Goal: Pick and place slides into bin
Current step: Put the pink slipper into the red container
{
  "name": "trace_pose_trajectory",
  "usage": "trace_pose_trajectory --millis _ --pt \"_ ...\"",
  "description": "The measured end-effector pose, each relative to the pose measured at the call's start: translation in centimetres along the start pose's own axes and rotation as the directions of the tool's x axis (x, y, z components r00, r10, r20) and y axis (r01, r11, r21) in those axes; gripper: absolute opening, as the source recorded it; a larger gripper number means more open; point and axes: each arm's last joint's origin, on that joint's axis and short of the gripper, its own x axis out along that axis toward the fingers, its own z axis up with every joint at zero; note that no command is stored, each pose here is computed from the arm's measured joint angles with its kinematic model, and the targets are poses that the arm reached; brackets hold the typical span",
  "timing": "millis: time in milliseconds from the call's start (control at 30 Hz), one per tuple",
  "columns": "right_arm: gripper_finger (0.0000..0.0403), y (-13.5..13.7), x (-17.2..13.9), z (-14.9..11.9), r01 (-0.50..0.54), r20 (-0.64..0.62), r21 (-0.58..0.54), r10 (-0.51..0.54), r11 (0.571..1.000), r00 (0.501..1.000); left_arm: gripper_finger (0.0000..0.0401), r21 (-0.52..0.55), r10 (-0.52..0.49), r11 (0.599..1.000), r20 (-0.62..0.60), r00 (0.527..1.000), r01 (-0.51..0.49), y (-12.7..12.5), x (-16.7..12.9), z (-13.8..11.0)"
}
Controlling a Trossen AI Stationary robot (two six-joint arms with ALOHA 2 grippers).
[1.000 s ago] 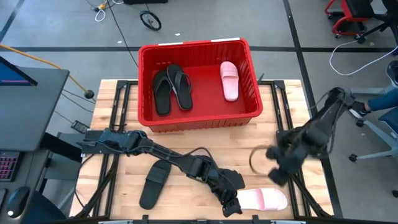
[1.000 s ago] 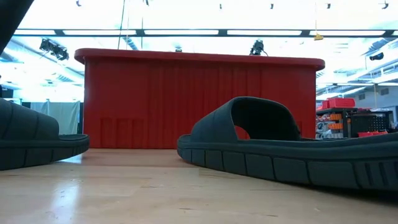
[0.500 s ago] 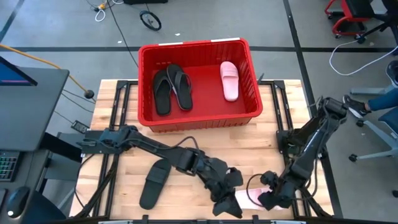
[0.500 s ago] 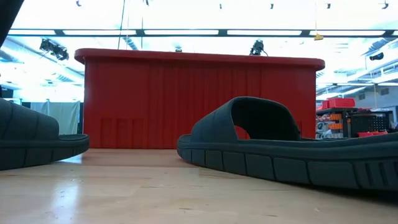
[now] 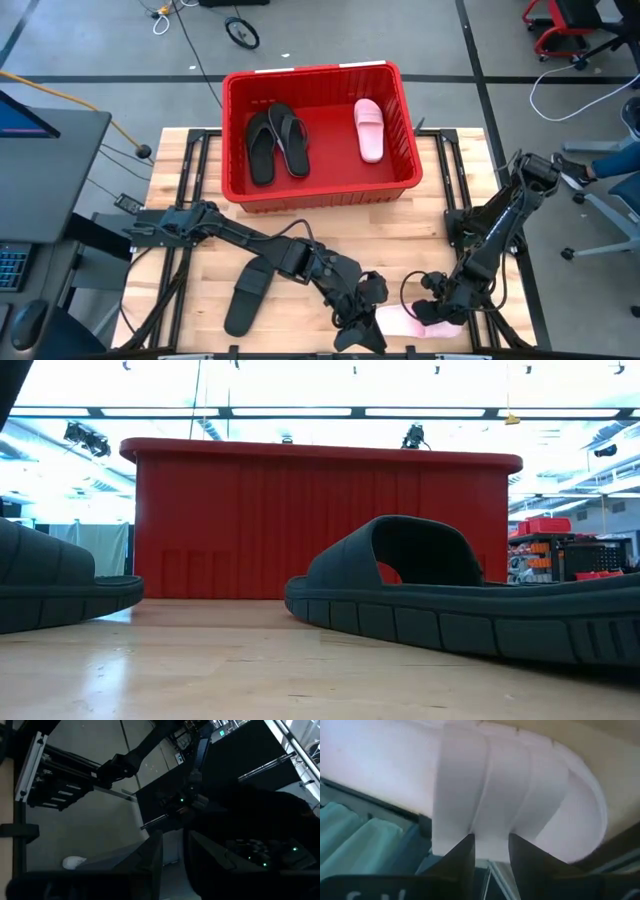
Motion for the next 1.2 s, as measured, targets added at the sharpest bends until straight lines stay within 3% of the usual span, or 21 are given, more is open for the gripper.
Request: trace_pose_trajectory --millis 233,367,467,567,700,867,933,1000,1200 --pt "0.0123 0.8 0.2 2.1 -0.148 0.183 -0.070 0.159 0.987 0.970 0.0096 0.008 0.007 1.000 0.010 1.000 -0.007 0.4 -0.3 0.4" --pt "0.0122 2.1 -0.3 4.7 -0.145 0.246 -0.107 0.168 0.984 0.955 0.0095 0.005 0.017 1.000 0.023 1.000 -0.017 0.9 -0.6 1.1" --pt "0.0122 3.2 -1.0 6.3 -0.129 0.282 -0.200 0.184 0.971 0.942 0.0091 -0.021 0.026 0.999 0.037 0.999 -0.026 1.4 -1.0 1.6" --pt "0.0121 4.2 -2.0 6.7 -0.112 0.269 -0.327 0.206 0.938 0.941 0.0086 -0.040 0.032 0.999 0.045 0.998 -0.030 1.6 -1.2 2.0" --pt "0.0113 4.6 -3.9 6.2 -0.112 0.246 -0.364 0.211 0.925 0.946 0.0082 -0.042 0.035 0.999 0.050 0.998 -0.033 1.8 -1.4 2.2" --pt "0.0106 2.6 -5.4 6.0 0.056 0.305 -0.343 0.054 0.938 0.951 0.0084 -0.040 0.028 0.999 0.048 0.998 -0.026 1.6 -1.2 2.0" --pt "0.0106 1.9 -5.4 6.1 0.076 0.295 -0.351 0.033 0.933 0.955 0.0086 -0.040 0.028 0.999 0.048 0.998 -0.026 1.6 -1.2 2.0" --pt "0.0106 1.6 -4.8 6.4 0.061 0.273 -0.362 0.044 0.930 0.961 0.0086 -0.040 0.027 0.999 0.046 0.999 -0.025 1.5 -1.2 1.9" --pt "0.0106 1.3 -2.4 7.7 -0.117 0.174 -0.333 0.183 0.936 0.968 0.0079 -0.039 0.027 0.999 0.047 0.999 -0.025 1.6 -1.2 2.0"
